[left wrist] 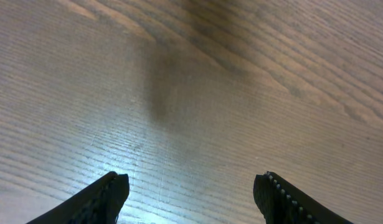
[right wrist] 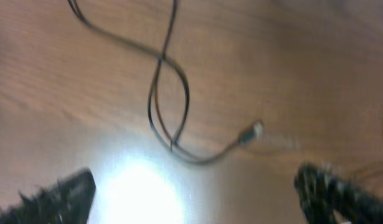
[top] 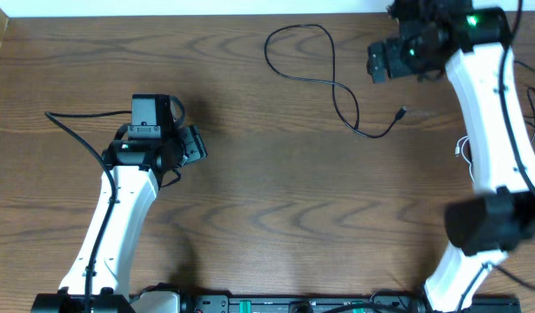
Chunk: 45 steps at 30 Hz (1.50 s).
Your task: Untangle cables
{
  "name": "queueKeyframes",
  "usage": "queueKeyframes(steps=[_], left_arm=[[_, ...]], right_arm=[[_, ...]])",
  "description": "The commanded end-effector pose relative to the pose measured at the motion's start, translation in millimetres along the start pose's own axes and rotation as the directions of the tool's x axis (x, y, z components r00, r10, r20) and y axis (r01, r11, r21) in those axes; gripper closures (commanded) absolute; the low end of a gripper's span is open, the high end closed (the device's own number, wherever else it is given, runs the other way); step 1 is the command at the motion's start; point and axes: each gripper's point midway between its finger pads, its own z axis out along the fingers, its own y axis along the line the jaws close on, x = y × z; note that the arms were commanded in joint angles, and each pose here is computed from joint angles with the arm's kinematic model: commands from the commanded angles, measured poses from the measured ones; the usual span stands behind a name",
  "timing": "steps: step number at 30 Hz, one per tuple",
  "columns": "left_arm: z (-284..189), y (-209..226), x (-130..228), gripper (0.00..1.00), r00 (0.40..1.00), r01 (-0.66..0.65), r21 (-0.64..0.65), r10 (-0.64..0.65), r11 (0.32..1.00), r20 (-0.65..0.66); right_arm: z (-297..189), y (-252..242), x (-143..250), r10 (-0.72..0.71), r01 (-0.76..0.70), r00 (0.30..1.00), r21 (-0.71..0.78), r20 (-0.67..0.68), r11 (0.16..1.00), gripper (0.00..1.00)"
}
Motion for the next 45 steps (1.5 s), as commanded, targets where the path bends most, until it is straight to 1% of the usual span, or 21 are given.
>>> queueKeyframes(steps=[1, 2, 6, 8, 12, 15, 16, 17, 19, 21, 22, 23, 26, 29, 32, 35, 38, 45], left_arm=[[-4, -1, -7, 0.30, 1.000, -0.003, 0.000, 0.003, 1.000, 0.018], [-4, -1, -7, 0.30, 1.000, -0.003, -0.001, 0.003, 1.000, 0.018], [-4, -1, -7, 0.30, 1.000, -0.003, 0.000, 0.003, 1.000, 0.017], [-4, -1, -7, 0.30, 1.000, -0.003, 0.000, 0.003, 1.000, 0.017], [-4, -1, -7, 0.30, 1.000, -0.003, 0.000, 0.003, 1.000, 0.017], [-4, -1, -7, 0.30, 1.000, -0.003, 0.000, 0.003, 1.000, 0.017], [-4, -1, -7, 0.30, 1.000, -0.003, 0.000, 0.003, 1.000, 0.017], [-4, -1, -7, 0.30, 1.000, -0.003, -0.001, 0.003, 1.000, 0.017], [-4, -1, -7, 0.30, 1.000, -0.003, -0.001, 0.003, 1.000, 0.016], [-4, 0, -6, 0.30, 1.000, -0.003, -0.002, 0.003, 1.000, 0.014], [-4, 0, -6, 0.30, 1.000, -0.003, -0.002, 0.003, 1.000, 0.014], [-4, 0, -6, 0.30, 1.000, -0.003, -0.002, 0.003, 1.000, 0.014], [-4, 0, -6, 0.30, 1.000, -0.003, -0.002, 0.003, 1.000, 0.014], [-4, 0, -6, 0.30, 1.000, -0.003, -0.002, 0.003, 1.000, 0.014], [-4, 0, -6, 0.30, 1.000, -0.003, -0.002, 0.003, 1.000, 0.014], [-4, 0, -6, 0.30, 1.000, -0.003, -0.002, 0.003, 1.000, 0.014], [-4, 0, -6, 0.30, 1.000, -0.003, -0.002, 0.003, 1.000, 0.014], [-4, 0, -6, 0.30, 1.000, -0.003, -0.002, 0.003, 1.000, 0.014]], right_arm=[[21, 14, -16, -0.036, 0.035, 0.999, -0.028, -0.017, 0.999, 0.01], [41, 20, -16, -0.048, 0.046, 0.998, -0.036, -0.040, 0.998, 0.02], [85, 40, -14, -0.087, 0.082, 0.993, -0.057, -0.080, 0.995, 0.04], [111, 52, -12, -0.106, 0.099, 0.989, -0.072, -0.102, 0.992, 0.07], [144, 65, 3, -0.119, 0.106, 0.979, -0.085, -0.165, 0.991, 0.12], [168, 66, 16, -0.089, 0.076, 0.971, -0.064, -0.221, 0.995, 0.15], [172, 66, 19, -0.080, 0.067, 0.969, -0.063, -0.232, 0.996, 0.17], [180, 66, 24, -0.060, 0.047, 0.966, -0.057, -0.252, 0.997, 0.22], [189, 64, 28, -0.045, 0.033, 0.962, -0.048, -0.270, 0.998, 0.25], [195, 53, 27, -0.039, 0.046, 0.963, 0.018, -0.265, 0.999, 0.23], [197, 41, 22, -0.042, 0.066, 0.968, 0.087, -0.247, 0.994, 0.21], [197, 36, 18, -0.045, 0.075, 0.972, 0.123, -0.231, 0.990, 0.18], [200, 35, 15, -0.075, 0.104, 0.973, 0.123, -0.219, 0.987, 0.13], [206, 35, 14, -0.075, 0.102, 0.975, 0.123, -0.207, 0.987, 0.06], [212, 43, 10, -0.080, 0.095, 0.980, 0.079, -0.183, 0.992, 0.01], [215, 46, 5, -0.086, 0.097, 0.984, 0.060, -0.157, 0.993, 0.01], [220, 46, 9, -0.087, 0.097, 0.983, 0.059, -0.163, 0.993, 0.01], [239, 47, 38, -0.085, 0.096, 0.970, 0.037, -0.229, 0.995, 0.01]])
